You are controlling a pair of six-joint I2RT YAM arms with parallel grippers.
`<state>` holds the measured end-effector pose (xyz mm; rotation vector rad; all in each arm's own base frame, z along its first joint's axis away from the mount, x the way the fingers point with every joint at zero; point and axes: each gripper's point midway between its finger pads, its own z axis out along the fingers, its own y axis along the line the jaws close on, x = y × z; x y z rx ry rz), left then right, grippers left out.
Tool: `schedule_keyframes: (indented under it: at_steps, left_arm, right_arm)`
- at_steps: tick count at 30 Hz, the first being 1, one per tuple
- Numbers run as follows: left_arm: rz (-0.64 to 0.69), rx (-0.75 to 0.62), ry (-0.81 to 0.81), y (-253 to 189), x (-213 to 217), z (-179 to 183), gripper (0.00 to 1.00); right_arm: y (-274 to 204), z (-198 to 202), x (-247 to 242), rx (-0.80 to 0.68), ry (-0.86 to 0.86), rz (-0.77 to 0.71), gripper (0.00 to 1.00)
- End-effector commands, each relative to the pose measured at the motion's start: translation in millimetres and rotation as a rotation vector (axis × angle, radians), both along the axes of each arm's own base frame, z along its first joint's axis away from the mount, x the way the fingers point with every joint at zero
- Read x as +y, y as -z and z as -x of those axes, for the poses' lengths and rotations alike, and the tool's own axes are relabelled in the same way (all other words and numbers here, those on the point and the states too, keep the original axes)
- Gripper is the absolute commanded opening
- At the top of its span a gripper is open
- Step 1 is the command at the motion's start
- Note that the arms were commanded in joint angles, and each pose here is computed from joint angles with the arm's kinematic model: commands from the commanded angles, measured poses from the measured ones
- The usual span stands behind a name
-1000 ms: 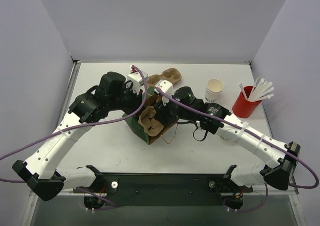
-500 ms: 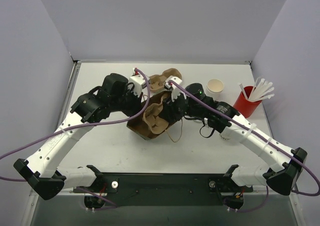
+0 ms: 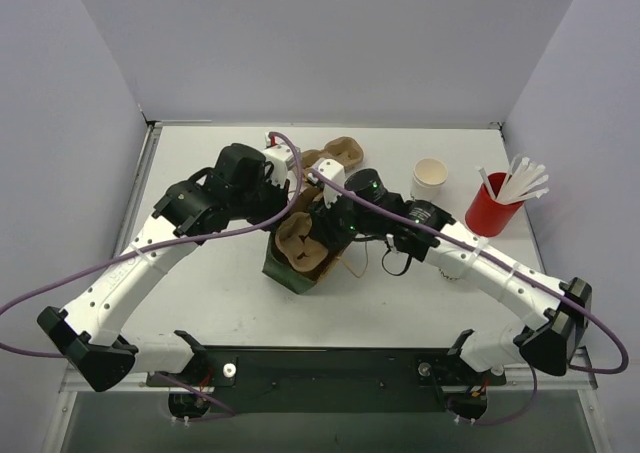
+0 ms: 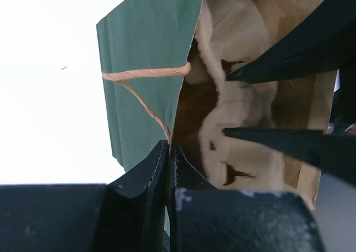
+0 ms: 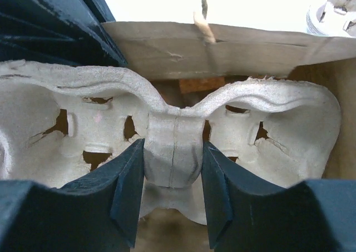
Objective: Pack the takeout coffee
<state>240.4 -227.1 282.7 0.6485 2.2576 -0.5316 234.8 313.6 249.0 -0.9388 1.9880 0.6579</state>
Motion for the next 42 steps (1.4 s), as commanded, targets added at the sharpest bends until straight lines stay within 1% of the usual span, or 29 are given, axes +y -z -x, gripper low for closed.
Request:
schedule_keyframes:
  at_steps: [1,3,4,7,10,13,14,17,25,34,42]
  left_arm:
    - [0.138,0.042,-0.087,-23.6,-14.2,-2.1,0.00]
    - [0.155,0.070,-0.123,-21.4,-15.3,-2.7,0.00]
    - [0.152,0.073,-0.139,-20.0,-14.1,-4.0,0.00]
    - [0.110,0.072,-0.194,-12.1,-5.7,-10.0,0.00]
    - [0.047,0.060,-0.233,-5.5,3.8,-16.7,0.00]
    - [-0.042,0.023,-0.317,0.6,21.1,-28.9,0.00]
    - [-0.097,0.015,-0.357,6.6,30.7,-33.3,0.00]
    - [-0.151,-0.022,-0.420,9.0,44.0,-42.4,0.00]
    - [-0.143,-0.032,-0.463,19.5,44.5,-49.3,0.00]
    - [-0.112,-0.024,-0.411,24.0,31.0,-51.6,0.00]
    - [-0.098,-0.029,-0.393,23.2,27.7,-51.5,0.00]
  right_arm:
    - [4.6,-21.1,1.7,-0.067,0.059,0.088,0.36]
    - [7.6,-27.2,1.0,-0.068,0.082,0.114,0.36]
    - [15.2,-28.5,2.9,-0.074,0.067,0.149,0.36]
    - [28.0,-29.8,4.7,-0.068,0.058,0.198,0.36]
    - [40.9,-27.9,6.9,-0.046,0.033,0.240,0.36]
    - [50.8,-28.8,5.8,-0.036,0.022,0.292,0.36]
    - [54.8,-27.5,4.6,-0.030,0.013,0.316,0.36]
    - [63.5,-26.2,7.1,-0.015,-0.002,0.349,0.35]
    - [76.8,-26.6,9.3,0.006,-0.013,0.379,0.35]
    - [86.5,-35.9,25.6,0.006,-0.035,0.407,0.35]
    - [102.6,-40.2,27.4,0.028,-0.040,0.456,0.34]
